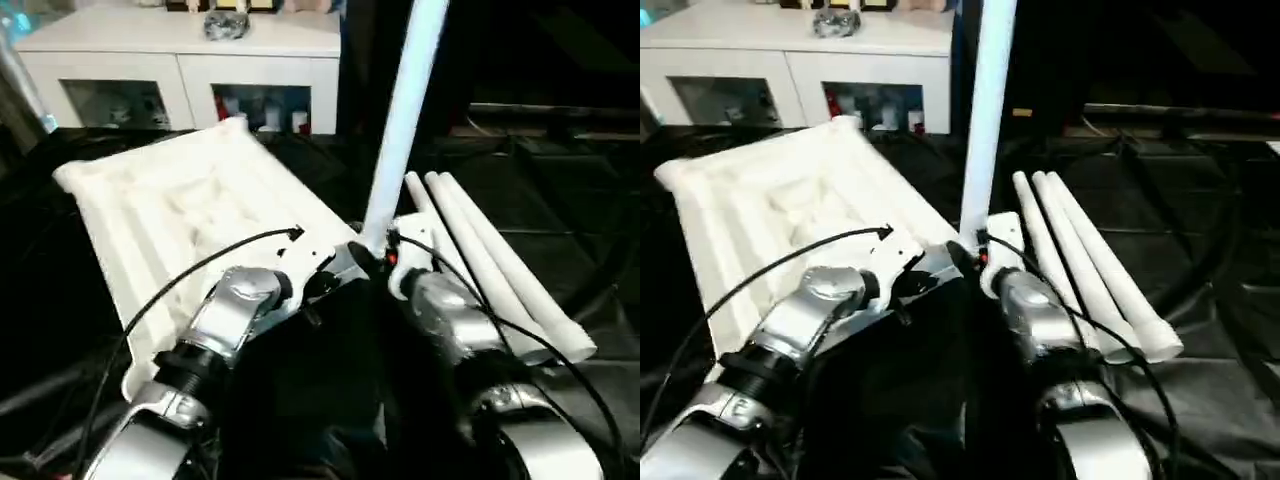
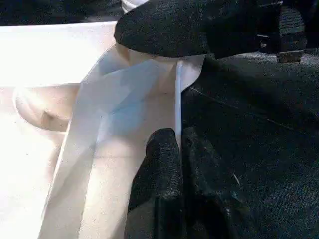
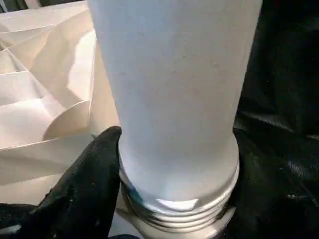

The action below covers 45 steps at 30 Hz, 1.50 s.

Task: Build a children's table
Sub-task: Rotate leg to tighten

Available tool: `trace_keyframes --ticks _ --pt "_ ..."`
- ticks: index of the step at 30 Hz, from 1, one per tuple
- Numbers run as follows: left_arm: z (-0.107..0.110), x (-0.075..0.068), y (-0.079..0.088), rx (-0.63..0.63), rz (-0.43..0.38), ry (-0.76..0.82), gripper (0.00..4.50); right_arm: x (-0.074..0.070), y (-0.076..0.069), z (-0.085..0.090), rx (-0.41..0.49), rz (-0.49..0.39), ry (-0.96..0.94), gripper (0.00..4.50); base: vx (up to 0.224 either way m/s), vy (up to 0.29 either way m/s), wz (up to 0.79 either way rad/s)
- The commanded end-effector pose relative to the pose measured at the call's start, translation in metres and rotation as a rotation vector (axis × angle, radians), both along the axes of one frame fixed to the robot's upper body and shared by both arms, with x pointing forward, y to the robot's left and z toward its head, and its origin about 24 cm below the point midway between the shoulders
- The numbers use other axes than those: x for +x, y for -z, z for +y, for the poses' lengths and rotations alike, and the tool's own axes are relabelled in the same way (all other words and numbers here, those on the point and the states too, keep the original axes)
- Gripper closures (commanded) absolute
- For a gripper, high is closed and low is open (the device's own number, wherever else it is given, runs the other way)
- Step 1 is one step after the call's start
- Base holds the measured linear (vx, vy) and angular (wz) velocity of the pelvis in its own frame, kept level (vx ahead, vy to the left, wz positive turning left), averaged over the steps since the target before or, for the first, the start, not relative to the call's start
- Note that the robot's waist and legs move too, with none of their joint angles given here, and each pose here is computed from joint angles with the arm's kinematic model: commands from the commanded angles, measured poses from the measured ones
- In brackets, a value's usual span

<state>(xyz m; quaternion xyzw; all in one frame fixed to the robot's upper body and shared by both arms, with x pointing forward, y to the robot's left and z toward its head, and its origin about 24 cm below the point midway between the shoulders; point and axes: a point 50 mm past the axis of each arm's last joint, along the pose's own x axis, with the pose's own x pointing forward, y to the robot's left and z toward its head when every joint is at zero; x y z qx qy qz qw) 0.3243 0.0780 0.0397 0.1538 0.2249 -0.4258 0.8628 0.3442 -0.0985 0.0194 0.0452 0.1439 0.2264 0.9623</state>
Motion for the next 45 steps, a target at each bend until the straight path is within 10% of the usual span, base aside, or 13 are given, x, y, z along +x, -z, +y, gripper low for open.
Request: trace_keyframes --ticks 1,13,25,45 --pt "-0.022 0.000 -0.012 -0.036 -0.063 0.079 4.50 -0.020 0.018 0.045 0.085 0.112 -0.190 1.03 0.000 0.000 0.00" --pt "0.002 -0.014 -0.010 -0.054 -0.034 0.249 4.50 -0.012 -0.007 0.008 -0.012 -0.043 -0.389 0.59 0.000 0.000 0.00" --pt "0.023 -0.032 -0.012 -0.087 0.007 0.421 4.50 -0.035 -0.029 -0.037 -0.098 -0.080 -0.718 0.59 0.000 0.000 0.00" --pt "0.038 -0.038 -0.008 -0.060 0.038 0.439 4.50 -0.052 -0.018 -0.029 -0.074 -0.001 -0.809 1.79 0.000 0.000 0.00"
